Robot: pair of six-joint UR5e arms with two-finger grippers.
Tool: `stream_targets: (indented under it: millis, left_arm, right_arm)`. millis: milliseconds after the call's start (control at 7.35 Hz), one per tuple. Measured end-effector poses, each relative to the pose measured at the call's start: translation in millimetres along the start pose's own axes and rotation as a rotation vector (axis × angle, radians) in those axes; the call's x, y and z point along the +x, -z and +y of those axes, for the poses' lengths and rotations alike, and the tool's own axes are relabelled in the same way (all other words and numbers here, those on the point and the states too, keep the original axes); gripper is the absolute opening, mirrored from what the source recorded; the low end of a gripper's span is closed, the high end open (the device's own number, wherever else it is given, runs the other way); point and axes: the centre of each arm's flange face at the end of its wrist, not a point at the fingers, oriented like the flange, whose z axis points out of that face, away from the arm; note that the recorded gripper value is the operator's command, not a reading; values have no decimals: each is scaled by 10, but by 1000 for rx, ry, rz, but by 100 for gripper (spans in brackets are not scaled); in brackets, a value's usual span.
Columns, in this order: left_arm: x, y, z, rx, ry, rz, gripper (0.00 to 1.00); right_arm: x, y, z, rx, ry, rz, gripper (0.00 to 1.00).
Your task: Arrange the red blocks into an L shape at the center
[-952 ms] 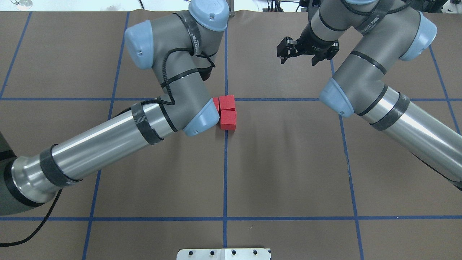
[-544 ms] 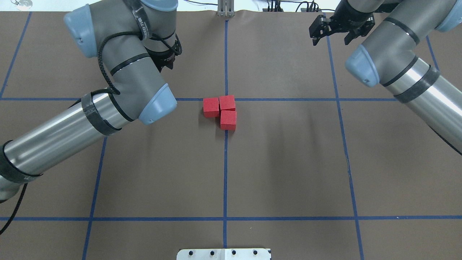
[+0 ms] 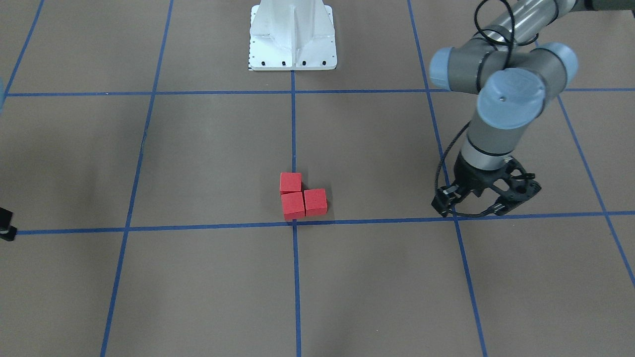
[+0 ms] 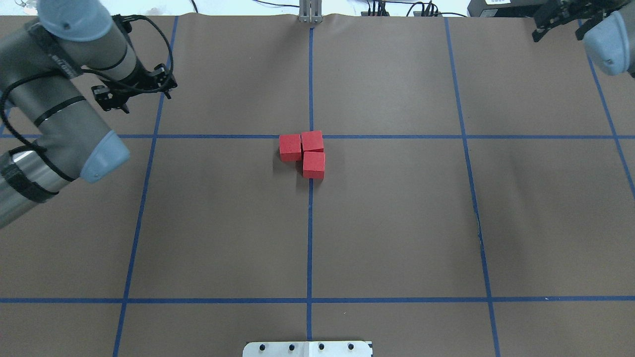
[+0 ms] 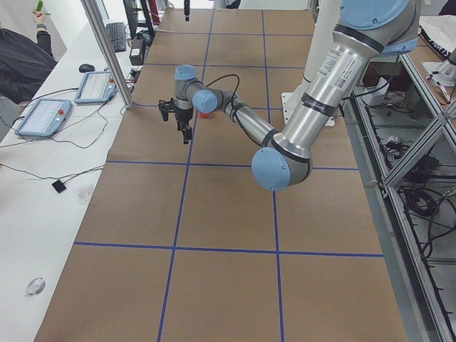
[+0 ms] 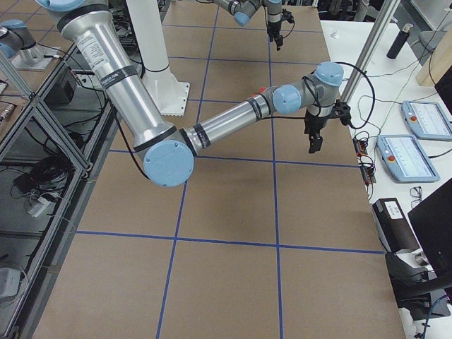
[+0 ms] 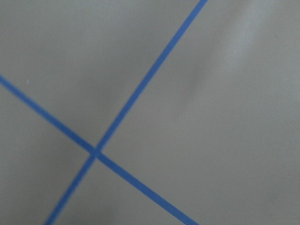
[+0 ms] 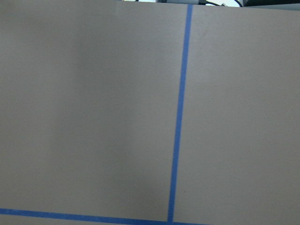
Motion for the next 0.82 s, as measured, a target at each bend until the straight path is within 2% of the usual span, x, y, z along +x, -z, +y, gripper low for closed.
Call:
stream_targets:
  millis: [272,544,680,816]
  left_arm:
    - [-1189,154,-363,-39,-217,33,100]
    - [-2742,473,-775,-48,-416,48,100]
    - [-3373,560,-911,-39,-451,40,100]
    - [-3756,604,-978,-33,-445,31,100]
  right_arm:
    - [1074,101,330,-10,40,-8,99]
    - [1910,332,687,-30,62,-6,99]
    - [2150,491,847,-43,37,-3,99]
    - [2275,563,1041,-47,20,1,99]
